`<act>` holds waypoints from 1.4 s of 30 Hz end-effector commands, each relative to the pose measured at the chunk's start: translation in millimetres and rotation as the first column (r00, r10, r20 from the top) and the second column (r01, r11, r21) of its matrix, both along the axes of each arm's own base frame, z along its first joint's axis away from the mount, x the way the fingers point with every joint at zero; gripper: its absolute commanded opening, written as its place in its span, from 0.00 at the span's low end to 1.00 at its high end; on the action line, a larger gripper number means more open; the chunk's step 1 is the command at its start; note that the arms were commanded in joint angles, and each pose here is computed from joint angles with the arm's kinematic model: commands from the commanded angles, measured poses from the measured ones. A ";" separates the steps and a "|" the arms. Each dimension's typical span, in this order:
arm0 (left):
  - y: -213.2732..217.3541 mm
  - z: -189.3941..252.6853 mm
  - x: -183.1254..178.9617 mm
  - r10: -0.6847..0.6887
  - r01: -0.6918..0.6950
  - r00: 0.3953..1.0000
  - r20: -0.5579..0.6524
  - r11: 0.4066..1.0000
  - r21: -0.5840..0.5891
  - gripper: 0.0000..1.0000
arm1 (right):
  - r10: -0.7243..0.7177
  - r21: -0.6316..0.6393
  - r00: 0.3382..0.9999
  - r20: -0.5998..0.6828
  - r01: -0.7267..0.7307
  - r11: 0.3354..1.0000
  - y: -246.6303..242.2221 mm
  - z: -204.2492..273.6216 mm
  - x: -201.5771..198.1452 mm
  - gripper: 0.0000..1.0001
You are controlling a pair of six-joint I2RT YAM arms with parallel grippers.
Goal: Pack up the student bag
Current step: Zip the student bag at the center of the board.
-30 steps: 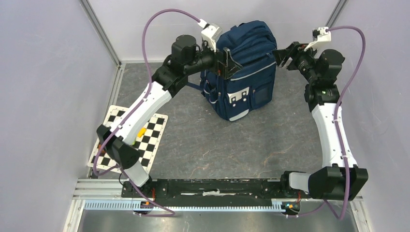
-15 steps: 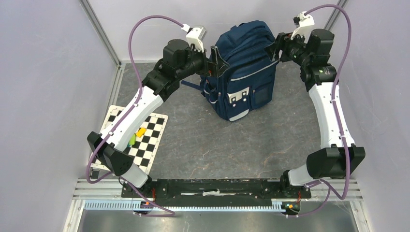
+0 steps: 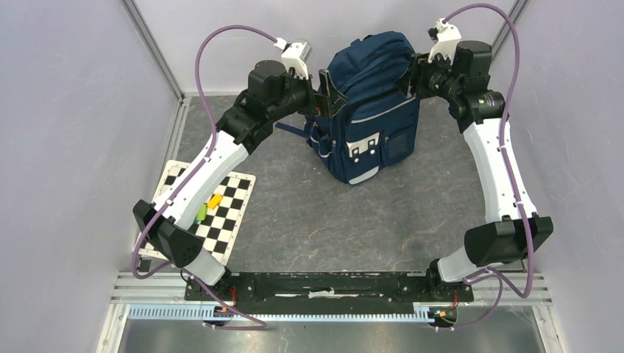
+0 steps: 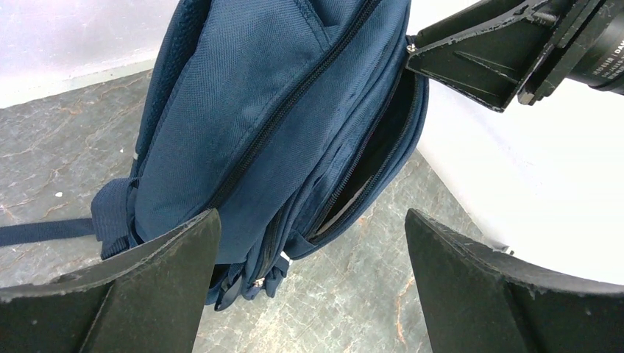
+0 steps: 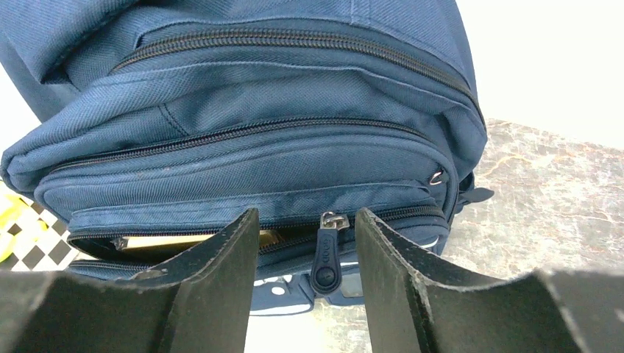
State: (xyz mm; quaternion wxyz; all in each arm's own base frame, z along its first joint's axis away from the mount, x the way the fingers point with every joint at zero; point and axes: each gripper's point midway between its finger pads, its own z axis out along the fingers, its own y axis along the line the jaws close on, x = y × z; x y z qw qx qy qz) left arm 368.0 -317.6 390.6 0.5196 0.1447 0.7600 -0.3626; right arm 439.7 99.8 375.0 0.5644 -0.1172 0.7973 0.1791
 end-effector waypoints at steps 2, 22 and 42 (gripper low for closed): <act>-1.7 6.2 3.8 0.001 -0.001 1.000 0.001 0.999 -0.038 1.00 | -0.047 -0.083 0.999 0.006 0.047 0.995 -5.9 9.4 -6.7 0.54; -19.9 15.1 20.7 -0.063 0.064 0.995 0.081 0.998 -0.013 1.00 | -0.146 -0.187 0.989 0.008 0.145 0.972 -10.3 8.1 -16.1 0.33; -49.8 1.0 36.0 -0.211 0.203 0.965 0.157 0.977 0.066 0.27 | -0.114 0.211 0.993 0.011 0.110 0.971 51.9 37.5 -30.8 0.00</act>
